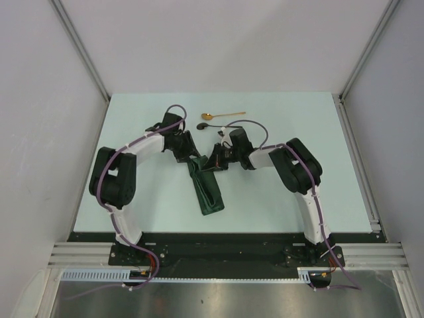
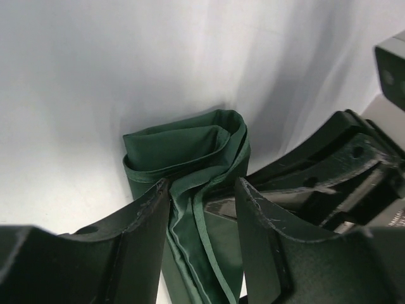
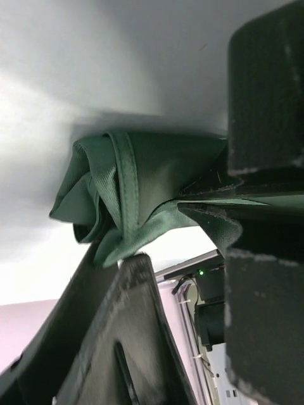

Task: Fold the napkin into a case and place the utensils inside
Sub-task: Stuff the top corner of the smaller-rectangle-folded napkin into the folded napkin.

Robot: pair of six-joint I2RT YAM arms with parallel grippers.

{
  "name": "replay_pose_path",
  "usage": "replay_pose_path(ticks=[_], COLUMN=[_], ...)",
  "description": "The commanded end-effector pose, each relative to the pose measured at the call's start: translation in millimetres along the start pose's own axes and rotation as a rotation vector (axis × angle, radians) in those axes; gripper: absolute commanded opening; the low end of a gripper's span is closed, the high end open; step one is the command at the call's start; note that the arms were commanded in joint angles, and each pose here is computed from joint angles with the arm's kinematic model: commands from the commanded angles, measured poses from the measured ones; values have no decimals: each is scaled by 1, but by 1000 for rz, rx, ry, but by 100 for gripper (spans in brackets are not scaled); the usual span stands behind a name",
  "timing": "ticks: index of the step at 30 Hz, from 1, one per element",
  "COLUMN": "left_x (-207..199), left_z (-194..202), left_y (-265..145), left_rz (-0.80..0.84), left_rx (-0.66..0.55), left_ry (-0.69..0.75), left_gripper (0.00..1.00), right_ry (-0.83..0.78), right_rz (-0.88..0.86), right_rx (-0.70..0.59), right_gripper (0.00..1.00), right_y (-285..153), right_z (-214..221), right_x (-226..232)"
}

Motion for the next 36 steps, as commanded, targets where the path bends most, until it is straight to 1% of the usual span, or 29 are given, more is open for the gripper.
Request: replay_pose_path(ticks=[1,13,19,22,26,29,36], left_x=[-15,-14,-20,-20,-25,-24,-20], left_z=[-11,-8,-5,-1,-3,-2,1], left_y=[-3,8,7,0,-14,-17,-8], left_rz=[32,-16,1,5,23,30,-3], left_rx=[-34,-8,-1,-18,-64,-83,-29], left_ry=[22,44,53,63,85,95,140], left_gripper=[50,48,47,47,50,51,46], right_ry=[-51,-69,-70,-66,-59,-58,-49], right_rz=[-16,-42,-48,-50,-49,-50,-54], right_rx=[-4,31,41,44,47,43,42], right_gripper=[8,7,7,7,7,7,7], right_y=[11,20,22,22,20,18,16], right_z=[-5,-1,0,1,1,1,-1], right_x=[4,7,7,6,4,4,2])
Point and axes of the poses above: each gripper's point midway between its finger pads, its own y axis out along the fingers, its own x axis along the line the jaws close on, z = x × y, the point moved 7 cm from there along -y, back along the fingers, and after that the axes turned 4 degrees about y, right-handed, at the moved point
